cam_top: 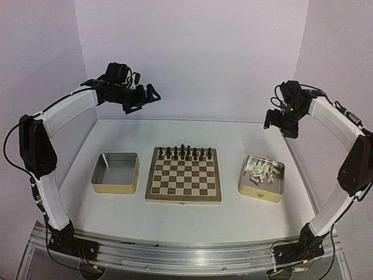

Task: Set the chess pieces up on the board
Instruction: Pick up the chess piece from the storage box.

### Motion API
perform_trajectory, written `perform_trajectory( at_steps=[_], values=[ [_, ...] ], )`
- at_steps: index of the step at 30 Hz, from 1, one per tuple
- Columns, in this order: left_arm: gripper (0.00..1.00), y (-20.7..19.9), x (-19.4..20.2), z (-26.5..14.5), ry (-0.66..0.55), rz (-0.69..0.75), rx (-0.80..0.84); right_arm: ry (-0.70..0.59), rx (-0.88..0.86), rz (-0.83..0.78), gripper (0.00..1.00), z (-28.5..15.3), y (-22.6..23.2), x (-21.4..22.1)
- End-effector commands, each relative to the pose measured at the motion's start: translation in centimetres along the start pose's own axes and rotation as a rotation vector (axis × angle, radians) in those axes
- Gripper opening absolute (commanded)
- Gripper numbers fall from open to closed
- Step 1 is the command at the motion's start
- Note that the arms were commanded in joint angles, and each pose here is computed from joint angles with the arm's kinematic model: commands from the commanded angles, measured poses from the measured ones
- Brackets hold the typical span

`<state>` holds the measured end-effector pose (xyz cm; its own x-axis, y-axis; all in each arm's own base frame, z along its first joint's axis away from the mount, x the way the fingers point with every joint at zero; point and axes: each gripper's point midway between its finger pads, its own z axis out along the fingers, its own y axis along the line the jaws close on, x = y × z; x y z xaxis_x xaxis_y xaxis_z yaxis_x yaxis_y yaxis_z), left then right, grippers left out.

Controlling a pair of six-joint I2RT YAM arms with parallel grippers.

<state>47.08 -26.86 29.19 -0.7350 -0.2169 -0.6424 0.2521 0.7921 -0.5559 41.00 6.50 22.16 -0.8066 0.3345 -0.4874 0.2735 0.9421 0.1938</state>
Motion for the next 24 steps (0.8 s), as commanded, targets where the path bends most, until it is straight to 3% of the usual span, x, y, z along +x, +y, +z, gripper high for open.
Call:
perform_trajectory(
  at_steps=[1,8,11,17,24],
  values=[
    [1.0,-2.3,3.7,0.5,0.085,0.053,-0.031,-0.009,0.018,0.014,0.94,-1.6,-1.4,1.8],
    [1.0,-6.0,8.9,3.5,0.179,0.074,-0.01,0.201,0.059,0.065,0.89,2.3,-3.4,8.8],
    [1.0,-7.0,9.8,4.5,0.184,0.091,-0.025,0.265,0.095,0.076,0.71,3.9,-4.1,10.4],
    [1.0,-7.2,10.7,5.3,0.179,0.14,-0.1,0.291,0.177,0.061,0.44,5.9,-5.3,10.8],
    [1.0,-6.4,10.1,5.0,0.147,0.152,-0.149,0.366,0.25,0.044,0.43,8.5,-6.4,12.4]
  ],
)
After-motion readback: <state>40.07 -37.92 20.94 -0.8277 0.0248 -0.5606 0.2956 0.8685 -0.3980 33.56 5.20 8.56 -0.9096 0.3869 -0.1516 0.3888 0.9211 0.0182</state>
